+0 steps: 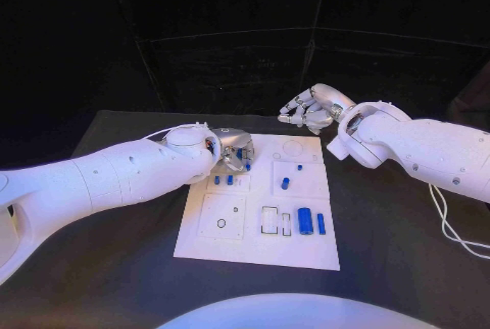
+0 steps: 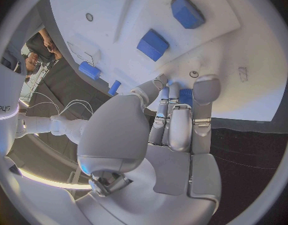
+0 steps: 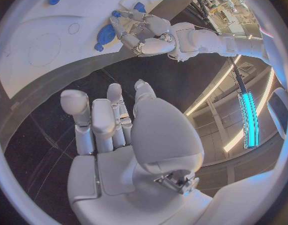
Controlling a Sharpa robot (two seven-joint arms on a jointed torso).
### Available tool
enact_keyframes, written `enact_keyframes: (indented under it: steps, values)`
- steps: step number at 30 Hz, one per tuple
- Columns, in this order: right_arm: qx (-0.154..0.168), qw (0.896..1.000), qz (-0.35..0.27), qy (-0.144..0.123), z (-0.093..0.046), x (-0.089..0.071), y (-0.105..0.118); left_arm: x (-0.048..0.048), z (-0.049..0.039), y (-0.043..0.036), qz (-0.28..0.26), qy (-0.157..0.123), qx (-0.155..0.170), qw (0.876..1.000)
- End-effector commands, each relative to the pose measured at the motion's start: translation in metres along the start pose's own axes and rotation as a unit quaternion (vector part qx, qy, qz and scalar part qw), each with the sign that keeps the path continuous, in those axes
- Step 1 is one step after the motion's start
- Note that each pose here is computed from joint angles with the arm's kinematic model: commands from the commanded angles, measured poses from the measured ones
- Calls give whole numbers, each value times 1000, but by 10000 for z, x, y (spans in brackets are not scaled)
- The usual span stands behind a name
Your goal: Assemble the parts on the task board
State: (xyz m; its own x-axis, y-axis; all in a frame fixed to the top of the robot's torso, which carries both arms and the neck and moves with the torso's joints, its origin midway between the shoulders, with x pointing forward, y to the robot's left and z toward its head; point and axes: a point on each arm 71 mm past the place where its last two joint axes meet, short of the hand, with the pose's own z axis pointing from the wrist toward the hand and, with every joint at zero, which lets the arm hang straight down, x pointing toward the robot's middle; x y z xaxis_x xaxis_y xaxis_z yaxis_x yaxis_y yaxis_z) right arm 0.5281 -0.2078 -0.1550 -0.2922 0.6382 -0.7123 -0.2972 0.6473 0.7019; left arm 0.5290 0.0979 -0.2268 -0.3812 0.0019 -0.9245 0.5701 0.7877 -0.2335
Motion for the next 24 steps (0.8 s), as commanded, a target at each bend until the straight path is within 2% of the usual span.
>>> enact_keyframes:
  steps: [1, 15, 24]
  values:
    - [-6, 1000, -1, 2, 6, 0, 20, 76, 4, -10, 2, 17, 7, 1000]
    - [-6, 1000, -1, 2, 5, -1, 20, 85, 7, -21, 2, 16, 7, 1000]
    - [-6, 1000, -1, 3, 8, 3, 22, 85, 11, -58, 2, 14, 14, 1000]
